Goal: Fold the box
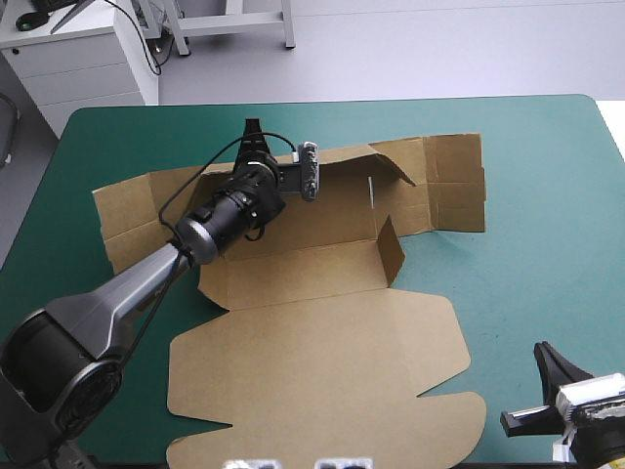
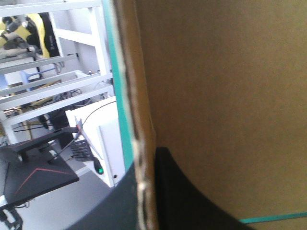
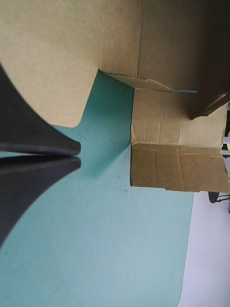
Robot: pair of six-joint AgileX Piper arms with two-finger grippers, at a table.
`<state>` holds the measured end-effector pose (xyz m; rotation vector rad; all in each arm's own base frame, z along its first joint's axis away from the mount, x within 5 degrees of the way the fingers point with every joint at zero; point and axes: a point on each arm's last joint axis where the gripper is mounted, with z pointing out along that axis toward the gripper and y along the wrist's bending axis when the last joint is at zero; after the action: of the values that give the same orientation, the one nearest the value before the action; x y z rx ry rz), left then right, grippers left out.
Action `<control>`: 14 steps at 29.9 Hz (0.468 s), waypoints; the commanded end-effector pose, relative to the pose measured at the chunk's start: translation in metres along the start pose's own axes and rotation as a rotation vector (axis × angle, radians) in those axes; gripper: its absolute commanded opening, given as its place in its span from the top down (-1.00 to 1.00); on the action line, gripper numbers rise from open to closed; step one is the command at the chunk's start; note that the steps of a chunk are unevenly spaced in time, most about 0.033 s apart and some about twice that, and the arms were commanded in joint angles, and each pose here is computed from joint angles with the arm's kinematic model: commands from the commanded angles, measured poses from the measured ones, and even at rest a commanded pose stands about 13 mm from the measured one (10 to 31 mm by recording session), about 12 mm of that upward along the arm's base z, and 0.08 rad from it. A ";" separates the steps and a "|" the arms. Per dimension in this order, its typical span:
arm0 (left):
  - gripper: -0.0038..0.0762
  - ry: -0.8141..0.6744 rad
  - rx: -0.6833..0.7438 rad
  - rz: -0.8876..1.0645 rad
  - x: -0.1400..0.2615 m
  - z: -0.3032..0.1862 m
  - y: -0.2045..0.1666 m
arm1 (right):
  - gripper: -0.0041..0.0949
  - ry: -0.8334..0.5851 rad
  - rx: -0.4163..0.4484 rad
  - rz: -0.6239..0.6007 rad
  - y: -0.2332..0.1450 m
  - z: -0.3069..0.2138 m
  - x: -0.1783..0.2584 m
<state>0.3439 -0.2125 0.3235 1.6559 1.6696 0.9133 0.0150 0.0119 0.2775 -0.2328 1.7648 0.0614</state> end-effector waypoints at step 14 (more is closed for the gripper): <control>0.92 -0.055 -0.445 0.076 -0.010 -0.049 -0.044 | 0.95 -0.117 0.031 -0.008 -0.001 -0.009 -0.014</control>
<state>0.2898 -0.2334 0.2956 1.5786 1.3714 1.0958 0.0150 0.0119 0.2775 -0.2328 1.7648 0.0614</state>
